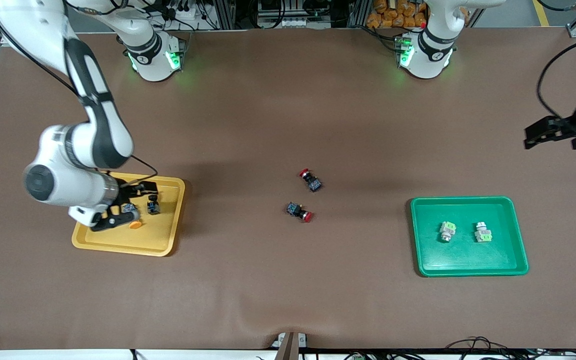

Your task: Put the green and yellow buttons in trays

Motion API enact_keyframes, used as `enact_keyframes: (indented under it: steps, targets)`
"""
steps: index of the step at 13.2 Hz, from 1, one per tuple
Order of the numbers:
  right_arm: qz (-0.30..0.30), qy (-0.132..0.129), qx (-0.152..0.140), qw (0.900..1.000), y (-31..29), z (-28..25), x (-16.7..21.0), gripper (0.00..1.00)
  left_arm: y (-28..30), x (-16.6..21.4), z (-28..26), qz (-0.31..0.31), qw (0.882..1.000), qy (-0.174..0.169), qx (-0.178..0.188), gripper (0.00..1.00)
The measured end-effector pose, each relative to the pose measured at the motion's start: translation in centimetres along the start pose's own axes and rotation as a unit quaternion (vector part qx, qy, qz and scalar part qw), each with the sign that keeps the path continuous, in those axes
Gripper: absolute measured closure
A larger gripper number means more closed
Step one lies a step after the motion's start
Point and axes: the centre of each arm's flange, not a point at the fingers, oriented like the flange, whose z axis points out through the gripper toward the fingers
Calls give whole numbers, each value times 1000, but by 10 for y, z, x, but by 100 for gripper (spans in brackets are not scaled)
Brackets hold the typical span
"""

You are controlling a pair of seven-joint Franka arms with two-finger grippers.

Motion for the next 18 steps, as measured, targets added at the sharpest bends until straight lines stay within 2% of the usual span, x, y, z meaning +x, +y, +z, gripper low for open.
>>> enact_keyframes:
  steps: [3,5,6,9,12,15,18]
  targets:
    - [14,7,-15,1000,-10,-89,-9,0,10,-2,-29,9,1000,28,-1,0]
    - [14,12,-22,1000,-16,-122,-11,0,16,-9,-36,11,1000,20,-3,0]
    - [15,11,-23,1000,-18,-131,-12,0,15,-17,-41,10,1000,14,-4,0]
    - [14,8,-25,1000,-20,-159,-17,0,13,-28,-54,10,1000,26,-5,0]
    - [-7,18,-51,998,4,-196,-28,0,14,-23,-46,11,1000,25,-5,0]
    - [-17,8,-47,999,40,-212,-44,0,14,-26,-50,11,1000,28,-7,0]
    - [-35,10,-47,998,55,-219,-51,0,16,-26,-49,13,1000,26,-7,0]
